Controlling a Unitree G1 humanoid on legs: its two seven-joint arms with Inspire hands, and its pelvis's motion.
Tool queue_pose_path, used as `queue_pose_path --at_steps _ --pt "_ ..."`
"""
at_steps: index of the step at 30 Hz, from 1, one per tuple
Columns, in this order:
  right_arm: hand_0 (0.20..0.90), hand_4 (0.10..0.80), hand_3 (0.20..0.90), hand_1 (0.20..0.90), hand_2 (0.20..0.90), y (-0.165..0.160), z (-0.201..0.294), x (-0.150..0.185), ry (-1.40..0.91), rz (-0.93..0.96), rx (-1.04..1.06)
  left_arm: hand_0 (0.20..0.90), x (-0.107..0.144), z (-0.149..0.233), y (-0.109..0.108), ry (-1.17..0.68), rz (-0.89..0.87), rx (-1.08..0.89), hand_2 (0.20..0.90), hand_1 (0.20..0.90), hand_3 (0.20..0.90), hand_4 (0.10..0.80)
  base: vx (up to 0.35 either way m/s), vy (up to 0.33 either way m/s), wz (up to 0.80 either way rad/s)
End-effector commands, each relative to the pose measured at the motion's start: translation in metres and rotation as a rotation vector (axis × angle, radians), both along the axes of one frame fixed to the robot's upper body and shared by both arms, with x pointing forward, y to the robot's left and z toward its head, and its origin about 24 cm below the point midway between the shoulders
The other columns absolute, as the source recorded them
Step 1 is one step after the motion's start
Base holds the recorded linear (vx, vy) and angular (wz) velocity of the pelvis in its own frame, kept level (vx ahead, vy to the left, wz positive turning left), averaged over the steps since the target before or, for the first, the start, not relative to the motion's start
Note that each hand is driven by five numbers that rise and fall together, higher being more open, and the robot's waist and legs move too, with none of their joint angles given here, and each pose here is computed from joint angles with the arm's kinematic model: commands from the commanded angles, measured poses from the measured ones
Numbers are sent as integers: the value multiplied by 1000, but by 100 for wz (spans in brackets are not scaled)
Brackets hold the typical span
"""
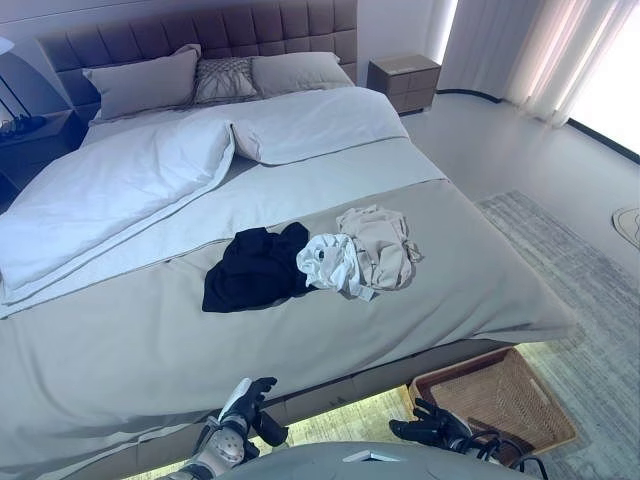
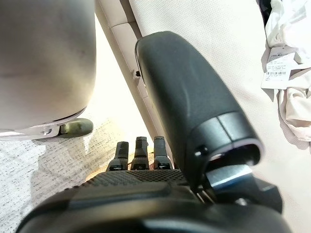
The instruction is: Pick up the clothes from the bed and place them into the basket
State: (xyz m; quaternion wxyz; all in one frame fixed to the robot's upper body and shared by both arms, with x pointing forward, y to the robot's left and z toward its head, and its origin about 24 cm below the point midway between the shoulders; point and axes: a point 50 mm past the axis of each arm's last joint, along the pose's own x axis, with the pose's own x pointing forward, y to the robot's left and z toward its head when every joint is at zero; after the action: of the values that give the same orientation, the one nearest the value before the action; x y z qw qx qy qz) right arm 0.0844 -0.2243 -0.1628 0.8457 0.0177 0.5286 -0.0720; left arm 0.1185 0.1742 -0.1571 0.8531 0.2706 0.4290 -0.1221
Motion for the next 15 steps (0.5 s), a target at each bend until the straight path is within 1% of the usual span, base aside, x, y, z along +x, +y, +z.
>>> queue_pose_path --at_steps 1,15 --pt "900 800 900 900 900 20 6 36 -127 49 -9 900 8 2 2 -20 -9 2 900 900 900 800 0 0 0" --pt "900 800 900 900 900 21 14 52 -232 72 -85 900 7 2 2 -25 13 2 900 900 900 800 0 0 0"
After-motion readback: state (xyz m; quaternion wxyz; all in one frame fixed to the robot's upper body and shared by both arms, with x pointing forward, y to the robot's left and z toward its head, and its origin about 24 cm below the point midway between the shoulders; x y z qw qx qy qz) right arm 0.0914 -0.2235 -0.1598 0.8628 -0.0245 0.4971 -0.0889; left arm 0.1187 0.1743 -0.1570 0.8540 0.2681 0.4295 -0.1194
